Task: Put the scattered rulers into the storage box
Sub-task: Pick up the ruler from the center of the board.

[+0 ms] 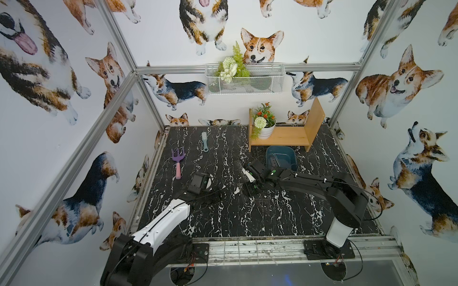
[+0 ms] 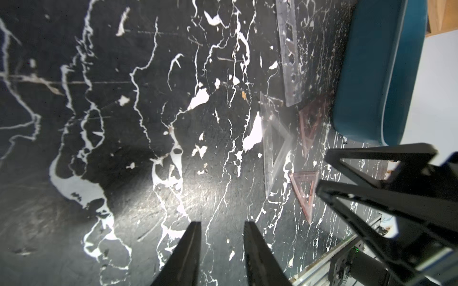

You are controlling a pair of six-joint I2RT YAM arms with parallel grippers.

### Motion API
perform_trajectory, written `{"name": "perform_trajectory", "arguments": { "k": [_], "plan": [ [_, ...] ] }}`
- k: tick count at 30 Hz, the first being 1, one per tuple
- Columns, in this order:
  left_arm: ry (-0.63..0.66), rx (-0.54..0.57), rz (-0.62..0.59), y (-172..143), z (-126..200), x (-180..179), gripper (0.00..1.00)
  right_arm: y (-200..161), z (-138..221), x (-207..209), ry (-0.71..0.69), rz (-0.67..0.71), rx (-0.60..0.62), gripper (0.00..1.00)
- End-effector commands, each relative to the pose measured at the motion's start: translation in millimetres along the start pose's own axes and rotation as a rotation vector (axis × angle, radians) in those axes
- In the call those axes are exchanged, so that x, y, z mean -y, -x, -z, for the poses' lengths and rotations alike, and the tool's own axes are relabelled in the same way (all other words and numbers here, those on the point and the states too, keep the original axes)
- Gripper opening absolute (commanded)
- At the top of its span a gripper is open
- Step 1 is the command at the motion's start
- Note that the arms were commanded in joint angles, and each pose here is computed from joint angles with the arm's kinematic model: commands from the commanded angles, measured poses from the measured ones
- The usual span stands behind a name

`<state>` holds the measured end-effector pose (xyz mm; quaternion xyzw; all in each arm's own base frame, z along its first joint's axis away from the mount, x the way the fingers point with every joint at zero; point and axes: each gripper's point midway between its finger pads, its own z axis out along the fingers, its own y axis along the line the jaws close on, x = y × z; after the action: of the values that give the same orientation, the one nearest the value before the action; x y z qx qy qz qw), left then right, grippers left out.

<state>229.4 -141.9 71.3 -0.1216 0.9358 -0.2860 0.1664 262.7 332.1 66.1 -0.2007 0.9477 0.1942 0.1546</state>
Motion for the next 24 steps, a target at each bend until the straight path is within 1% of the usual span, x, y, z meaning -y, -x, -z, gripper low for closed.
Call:
{"name": "perform_trajectory", "arguments": {
  "k": [1,13,24],
  "plan": [
    [-0.002,-0.002,0.001,-2,4,-1,0.35,9,-8,-14,0.039,-0.003,0.024,0.59],
    [-0.014,0.052,0.004,6,24,2,0.36,5,-40,-16,0.044,-0.021,-0.016,0.62],
    [-0.024,0.063,0.001,9,28,4,0.36,-4,-54,-26,0.056,-0.019,-0.039,0.62]
  ]
}}
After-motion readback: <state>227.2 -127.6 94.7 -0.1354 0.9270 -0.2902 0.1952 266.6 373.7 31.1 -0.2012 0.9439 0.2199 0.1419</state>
